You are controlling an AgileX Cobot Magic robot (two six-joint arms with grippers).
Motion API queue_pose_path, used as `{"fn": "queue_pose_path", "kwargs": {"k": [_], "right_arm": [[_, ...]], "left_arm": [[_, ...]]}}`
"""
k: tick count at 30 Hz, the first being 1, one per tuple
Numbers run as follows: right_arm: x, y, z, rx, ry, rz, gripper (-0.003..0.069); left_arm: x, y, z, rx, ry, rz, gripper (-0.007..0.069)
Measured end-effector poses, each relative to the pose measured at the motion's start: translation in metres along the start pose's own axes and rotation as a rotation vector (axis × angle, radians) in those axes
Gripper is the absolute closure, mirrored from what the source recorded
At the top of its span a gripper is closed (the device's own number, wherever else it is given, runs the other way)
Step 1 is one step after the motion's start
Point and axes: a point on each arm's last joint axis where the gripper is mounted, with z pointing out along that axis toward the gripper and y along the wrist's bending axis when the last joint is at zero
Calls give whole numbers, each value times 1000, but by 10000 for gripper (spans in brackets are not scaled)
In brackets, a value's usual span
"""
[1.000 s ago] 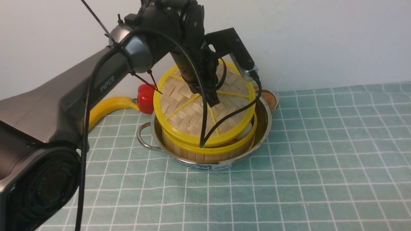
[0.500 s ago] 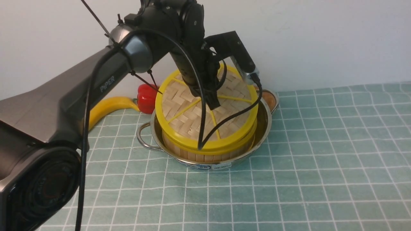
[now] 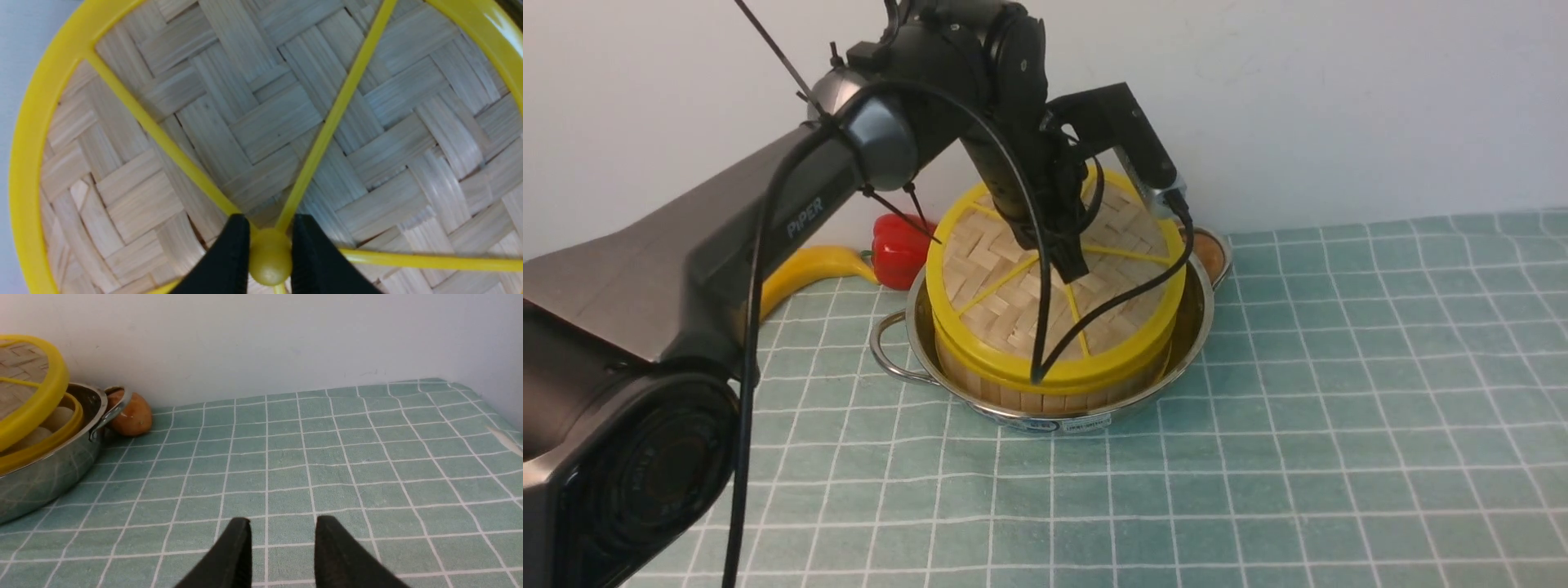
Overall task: Place the steamer in the pot on the blue tablecloth, and put the lid on the steamer.
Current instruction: 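Place the yellow bamboo steamer lid onto the steamer in the pot with the left gripper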
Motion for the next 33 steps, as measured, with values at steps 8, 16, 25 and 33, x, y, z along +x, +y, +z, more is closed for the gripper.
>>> {"fn": "queue_pose_path", "kwargs": {"k": [8,16,25,33], "right_arm": [[0,0,0,0,0,0,419],[0,0,0,0,0,0,419],[0,0,0,0,0,0,419],[0,0,0,0,0,0,419]], "left_arm": [[0,0,5,2,8,3,502],[0,0,9,-6,0,9,502],[1,0,29,-2,10,15,502],[1,0,29,-3,9,12,502]]}}
